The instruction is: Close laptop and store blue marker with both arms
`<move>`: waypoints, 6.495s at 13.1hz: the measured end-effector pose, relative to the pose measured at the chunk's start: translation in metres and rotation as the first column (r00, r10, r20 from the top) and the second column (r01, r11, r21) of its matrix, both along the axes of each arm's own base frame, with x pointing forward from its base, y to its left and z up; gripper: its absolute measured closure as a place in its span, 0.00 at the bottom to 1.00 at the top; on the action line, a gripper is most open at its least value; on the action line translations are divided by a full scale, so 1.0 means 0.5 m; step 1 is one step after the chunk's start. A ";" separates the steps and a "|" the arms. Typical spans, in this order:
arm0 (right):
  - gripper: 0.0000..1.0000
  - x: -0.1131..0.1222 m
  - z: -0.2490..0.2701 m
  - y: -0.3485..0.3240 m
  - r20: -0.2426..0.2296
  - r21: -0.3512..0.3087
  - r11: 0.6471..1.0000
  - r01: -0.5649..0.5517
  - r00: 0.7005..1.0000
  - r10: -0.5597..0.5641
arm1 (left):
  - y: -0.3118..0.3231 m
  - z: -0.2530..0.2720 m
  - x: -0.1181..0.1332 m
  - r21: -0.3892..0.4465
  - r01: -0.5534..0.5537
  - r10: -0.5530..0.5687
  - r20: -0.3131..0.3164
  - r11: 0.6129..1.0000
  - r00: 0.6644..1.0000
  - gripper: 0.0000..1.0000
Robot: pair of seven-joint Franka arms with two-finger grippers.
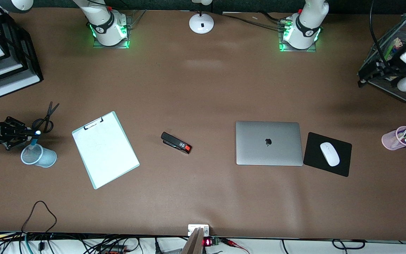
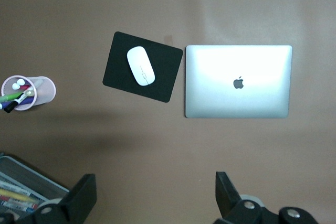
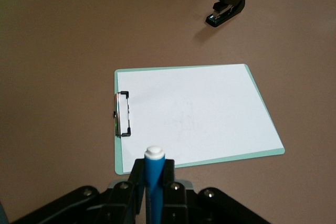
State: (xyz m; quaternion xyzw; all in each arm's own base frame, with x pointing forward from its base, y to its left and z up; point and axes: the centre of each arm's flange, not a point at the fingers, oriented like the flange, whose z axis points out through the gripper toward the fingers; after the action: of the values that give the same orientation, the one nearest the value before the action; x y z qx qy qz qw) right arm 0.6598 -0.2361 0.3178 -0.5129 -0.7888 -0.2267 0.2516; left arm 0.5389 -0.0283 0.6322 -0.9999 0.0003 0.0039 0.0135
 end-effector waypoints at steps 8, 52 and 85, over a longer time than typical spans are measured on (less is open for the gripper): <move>0.82 -0.002 -0.029 -0.039 0.020 0.043 0.999 -0.007 1.000 0.006 | -0.024 0.031 -0.072 0.015 0.064 -0.064 0.021 0.998 0.998 0.00; 0.00 0.015 0.191 -0.003 -0.109 -0.235 0.914 0.332 0.925 -0.364 | -0.041 0.010 -0.042 -0.009 0.108 -0.107 0.032 0.994 0.994 0.00; 0.00 -0.070 0.443 0.463 0.117 -0.771 -0.216 0.599 -0.200 -0.973 | -0.044 0.010 -0.042 -0.009 0.110 -0.110 0.032 0.994 0.993 0.00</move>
State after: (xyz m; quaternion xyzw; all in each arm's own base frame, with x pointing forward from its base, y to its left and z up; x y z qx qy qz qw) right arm 0.6248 -0.0045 0.5391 -0.9920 -0.0631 0.0956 0.0524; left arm 0.5179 -0.0501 0.6372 -0.9984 0.0553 -0.0125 0.0082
